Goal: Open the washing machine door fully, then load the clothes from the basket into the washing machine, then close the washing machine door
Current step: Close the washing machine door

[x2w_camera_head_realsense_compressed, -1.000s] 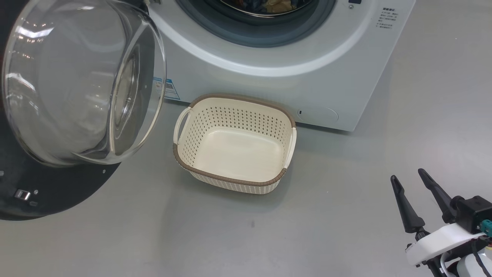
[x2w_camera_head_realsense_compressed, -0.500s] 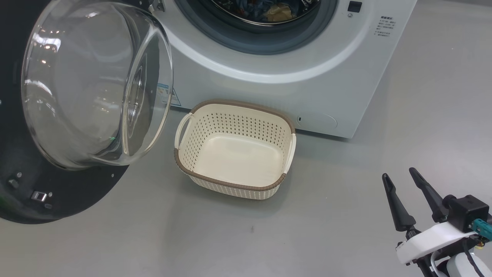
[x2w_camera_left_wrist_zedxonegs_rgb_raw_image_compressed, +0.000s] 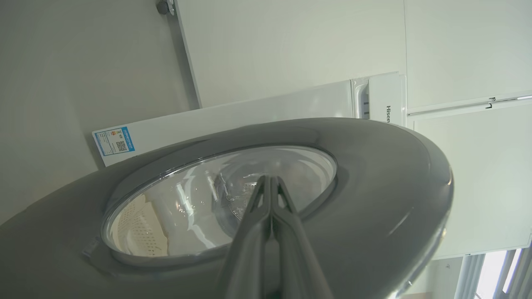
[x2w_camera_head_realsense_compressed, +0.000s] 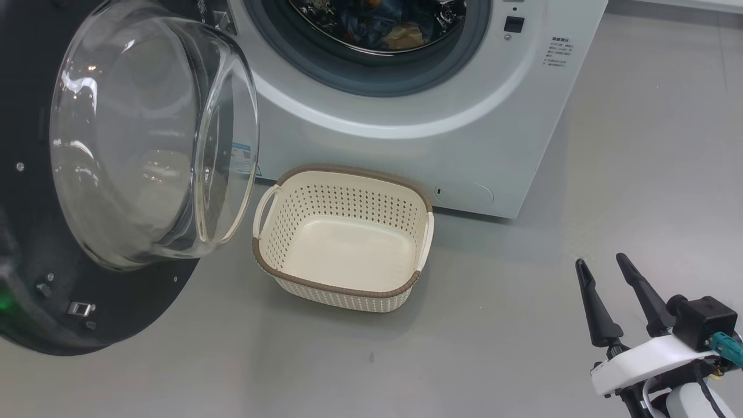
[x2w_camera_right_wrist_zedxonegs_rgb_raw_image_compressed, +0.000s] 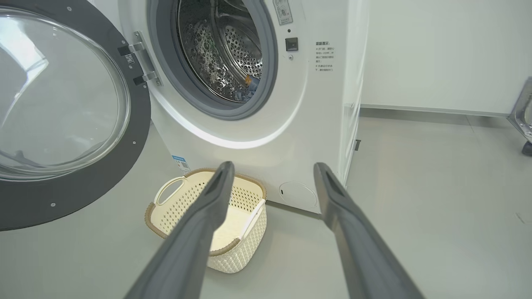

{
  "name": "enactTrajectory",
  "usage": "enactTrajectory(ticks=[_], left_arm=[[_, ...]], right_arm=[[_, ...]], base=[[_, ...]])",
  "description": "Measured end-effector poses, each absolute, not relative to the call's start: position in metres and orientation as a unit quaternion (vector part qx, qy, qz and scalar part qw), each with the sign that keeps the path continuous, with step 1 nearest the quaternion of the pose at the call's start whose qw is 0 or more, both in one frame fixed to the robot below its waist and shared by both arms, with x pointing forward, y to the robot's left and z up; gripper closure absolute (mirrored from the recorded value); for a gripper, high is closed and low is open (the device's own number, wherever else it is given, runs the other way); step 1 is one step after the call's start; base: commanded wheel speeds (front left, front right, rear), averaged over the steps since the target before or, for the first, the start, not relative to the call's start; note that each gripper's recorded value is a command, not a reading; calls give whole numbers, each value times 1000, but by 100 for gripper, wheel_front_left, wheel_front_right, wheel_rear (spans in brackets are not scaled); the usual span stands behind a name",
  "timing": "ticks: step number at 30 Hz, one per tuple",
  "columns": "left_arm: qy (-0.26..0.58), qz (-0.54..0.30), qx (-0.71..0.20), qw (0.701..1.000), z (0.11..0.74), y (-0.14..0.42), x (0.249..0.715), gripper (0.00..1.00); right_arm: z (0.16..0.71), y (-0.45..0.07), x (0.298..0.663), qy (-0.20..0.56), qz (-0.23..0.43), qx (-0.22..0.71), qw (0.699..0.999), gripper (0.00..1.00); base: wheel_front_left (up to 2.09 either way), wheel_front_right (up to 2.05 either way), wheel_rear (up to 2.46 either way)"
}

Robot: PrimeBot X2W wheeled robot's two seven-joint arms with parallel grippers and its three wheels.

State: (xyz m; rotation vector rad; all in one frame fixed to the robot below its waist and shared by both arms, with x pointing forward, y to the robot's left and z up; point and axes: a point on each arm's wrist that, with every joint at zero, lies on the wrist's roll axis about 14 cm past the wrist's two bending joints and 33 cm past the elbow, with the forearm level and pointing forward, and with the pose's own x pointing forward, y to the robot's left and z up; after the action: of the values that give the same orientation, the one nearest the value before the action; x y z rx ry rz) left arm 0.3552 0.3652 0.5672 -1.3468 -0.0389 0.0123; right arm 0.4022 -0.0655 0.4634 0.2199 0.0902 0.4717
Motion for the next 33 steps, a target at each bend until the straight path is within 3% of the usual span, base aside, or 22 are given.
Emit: enactTrajectory(ticks=[33], left_arm=[[64,-158,-603,779,579,253,366,100]], right_arm=[[467,-92,391,37,173,133,975,0]], base=[[0,0,0]])
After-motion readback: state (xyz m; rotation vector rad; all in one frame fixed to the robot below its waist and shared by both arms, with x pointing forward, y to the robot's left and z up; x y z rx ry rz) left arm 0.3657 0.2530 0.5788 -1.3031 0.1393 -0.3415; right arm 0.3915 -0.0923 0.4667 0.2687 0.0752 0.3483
